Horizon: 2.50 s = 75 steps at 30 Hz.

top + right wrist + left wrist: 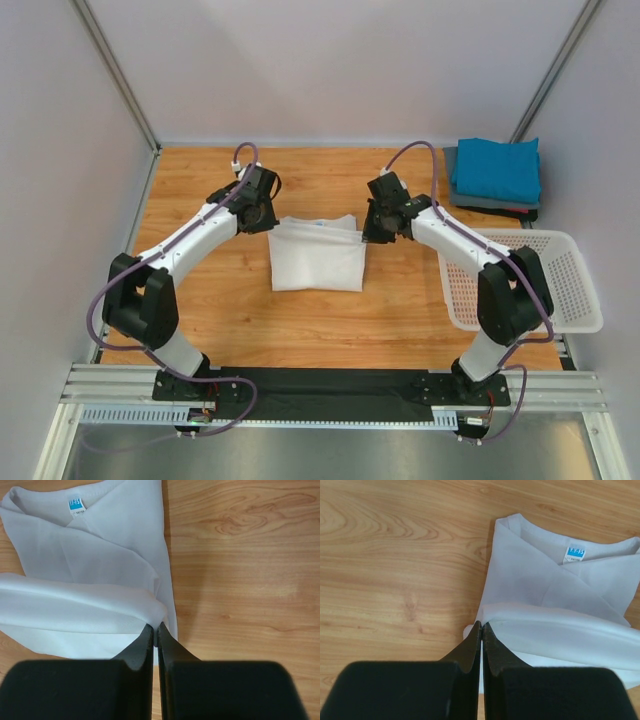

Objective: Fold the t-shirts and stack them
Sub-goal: Fold the tshirt

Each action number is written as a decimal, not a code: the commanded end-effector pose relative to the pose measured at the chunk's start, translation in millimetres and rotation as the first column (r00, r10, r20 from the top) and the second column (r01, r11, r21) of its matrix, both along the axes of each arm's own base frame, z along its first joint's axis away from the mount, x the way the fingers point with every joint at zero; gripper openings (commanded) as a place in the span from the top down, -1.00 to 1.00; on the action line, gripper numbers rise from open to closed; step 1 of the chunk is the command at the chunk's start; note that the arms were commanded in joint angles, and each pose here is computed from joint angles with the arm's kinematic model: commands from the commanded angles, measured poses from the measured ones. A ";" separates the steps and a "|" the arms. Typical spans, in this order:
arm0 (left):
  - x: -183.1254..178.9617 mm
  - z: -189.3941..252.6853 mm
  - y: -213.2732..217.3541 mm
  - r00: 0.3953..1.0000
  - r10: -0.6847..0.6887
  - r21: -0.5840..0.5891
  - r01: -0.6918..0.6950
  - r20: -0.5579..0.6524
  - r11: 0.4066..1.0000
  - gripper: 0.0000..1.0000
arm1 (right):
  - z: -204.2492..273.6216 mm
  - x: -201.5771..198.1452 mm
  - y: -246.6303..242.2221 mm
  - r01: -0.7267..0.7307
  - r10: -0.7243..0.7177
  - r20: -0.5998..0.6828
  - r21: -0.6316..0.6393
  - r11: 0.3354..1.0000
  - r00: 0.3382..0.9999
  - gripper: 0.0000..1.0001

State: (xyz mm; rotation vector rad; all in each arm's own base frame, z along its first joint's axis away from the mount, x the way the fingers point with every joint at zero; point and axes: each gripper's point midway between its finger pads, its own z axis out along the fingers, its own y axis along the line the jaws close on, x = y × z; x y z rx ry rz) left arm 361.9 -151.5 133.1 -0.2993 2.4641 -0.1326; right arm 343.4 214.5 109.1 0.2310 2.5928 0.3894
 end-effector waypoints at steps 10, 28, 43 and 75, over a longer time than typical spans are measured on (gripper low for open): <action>77.0 -0.1 17.2 0.996 0.064 0.029 -0.066 0.067 0.997 1.00 | -0.7 68.2 -1.2 -0.006 0.006 0.067 0.000 1.000 0.998 0.99; 168.1 67.1 25.9 0.973 0.004 0.002 -0.004 0.231 1.000 -0.99 | 66.8 173.0 15.7 -0.107 0.061 0.264 0.163 0.981 0.963 -0.63; 107.3 7.6 10.1 0.992 -0.067 -0.141 0.082 0.104 0.987 -0.58 | 14.3 165.9 46.4 -0.306 0.266 0.248 0.141 0.941 0.931 -0.18; 161.2 -51.4 -2.0 0.993 -0.097 -0.228 0.108 0.059 0.968 0.44 | -39.6 181.7 58.1 -0.286 0.261 0.150 0.176 0.942 0.954 0.58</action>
